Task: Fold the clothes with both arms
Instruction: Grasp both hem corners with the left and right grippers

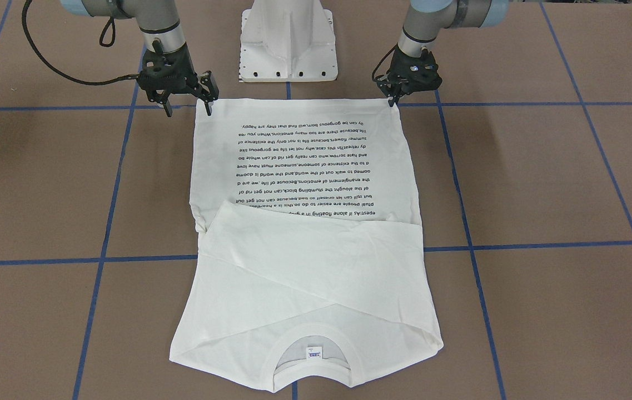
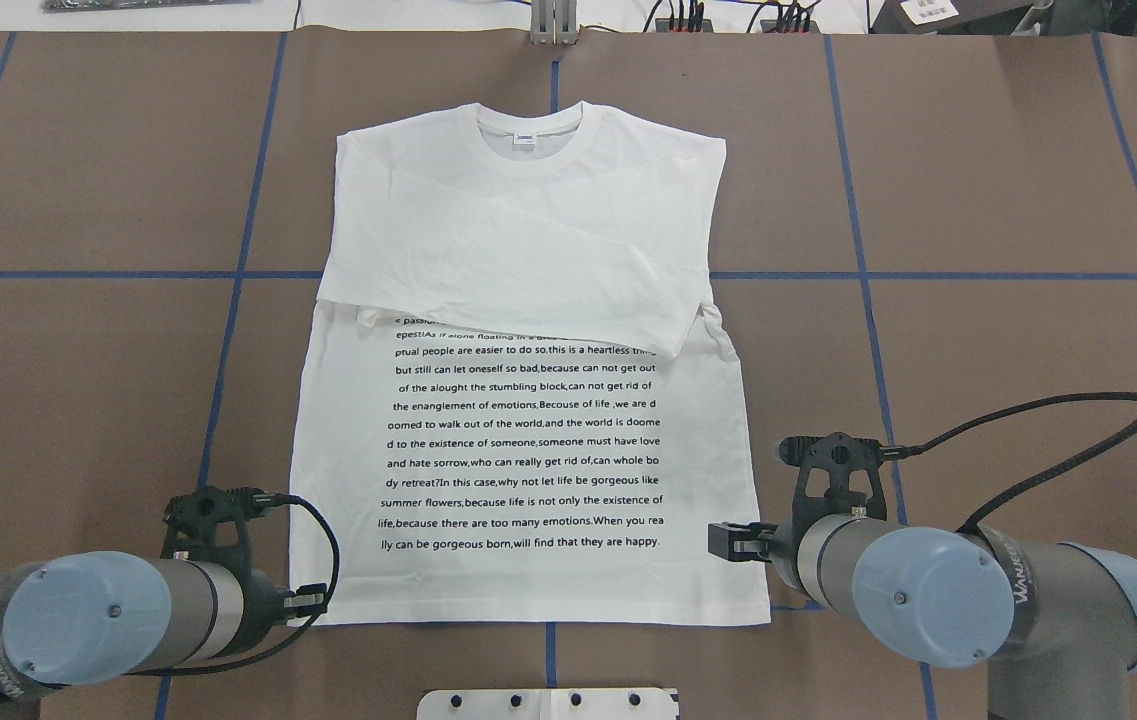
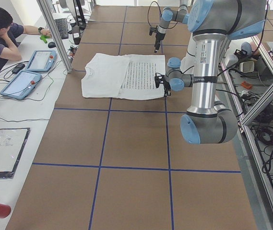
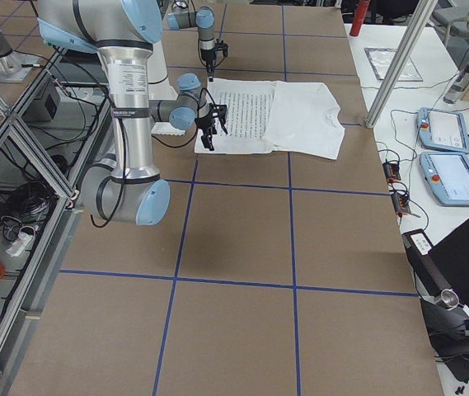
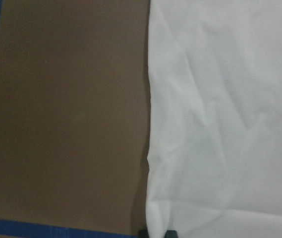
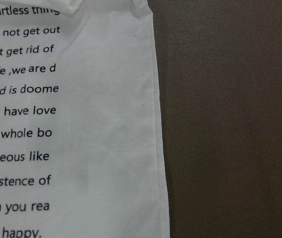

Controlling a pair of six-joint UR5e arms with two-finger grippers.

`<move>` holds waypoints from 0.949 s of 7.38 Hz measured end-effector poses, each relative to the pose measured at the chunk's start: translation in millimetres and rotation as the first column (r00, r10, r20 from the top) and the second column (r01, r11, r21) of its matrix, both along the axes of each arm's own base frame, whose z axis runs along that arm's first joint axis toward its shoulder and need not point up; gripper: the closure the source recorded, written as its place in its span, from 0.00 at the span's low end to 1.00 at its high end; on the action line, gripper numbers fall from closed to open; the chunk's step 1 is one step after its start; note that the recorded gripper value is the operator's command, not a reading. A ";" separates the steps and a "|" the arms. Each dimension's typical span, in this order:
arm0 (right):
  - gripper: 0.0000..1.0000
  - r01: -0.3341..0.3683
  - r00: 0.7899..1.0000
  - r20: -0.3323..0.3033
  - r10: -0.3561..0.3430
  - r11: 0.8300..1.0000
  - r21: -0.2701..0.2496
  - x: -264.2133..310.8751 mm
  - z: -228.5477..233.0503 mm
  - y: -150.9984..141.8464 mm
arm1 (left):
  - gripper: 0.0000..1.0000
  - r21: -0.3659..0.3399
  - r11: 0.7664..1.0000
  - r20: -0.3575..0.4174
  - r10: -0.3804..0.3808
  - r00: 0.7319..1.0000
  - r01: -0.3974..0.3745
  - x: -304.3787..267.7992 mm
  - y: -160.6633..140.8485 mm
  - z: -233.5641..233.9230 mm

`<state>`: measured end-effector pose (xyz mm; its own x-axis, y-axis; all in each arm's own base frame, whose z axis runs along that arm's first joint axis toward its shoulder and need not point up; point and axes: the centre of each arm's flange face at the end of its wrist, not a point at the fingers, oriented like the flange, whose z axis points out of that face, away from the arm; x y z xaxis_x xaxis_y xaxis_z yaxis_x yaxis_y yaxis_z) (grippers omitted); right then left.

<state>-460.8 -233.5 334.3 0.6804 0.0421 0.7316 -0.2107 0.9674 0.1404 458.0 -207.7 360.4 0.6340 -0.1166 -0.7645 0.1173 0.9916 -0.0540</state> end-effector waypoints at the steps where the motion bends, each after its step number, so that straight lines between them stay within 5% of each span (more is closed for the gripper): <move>1: 0.17 -0.006 1.000 0.001 0.006 1.000 0.001 -4.7 0.5 8.1 | 1.00 0.003 1.000 0.003 0.016 1.000 -0.016 -6.8 2.2 -11.8; 3: 0.38 -0.026 1.000 -0.001 0.026 0.999 -0.019 -18.4 6.9 29.1 | 1.00 0.002 1.000 0.005 0.031 1.000 -0.031 -9.8 4.1 -19.7; 7: 0.42 -0.031 0.999 -0.021 0.030 0.999 -0.032 -32.5 22.0 56.9 | 1.00 0.002 0.999 0.005 0.035 0.999 -0.035 -8.3 5.2 -20.2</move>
<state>-493.4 -176.5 356.2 0.6936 0.0863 0.7151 -0.2377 0.9646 0.1142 449.7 -202.5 340.3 0.6413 -0.0928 -0.7617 0.0824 0.9952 -0.0519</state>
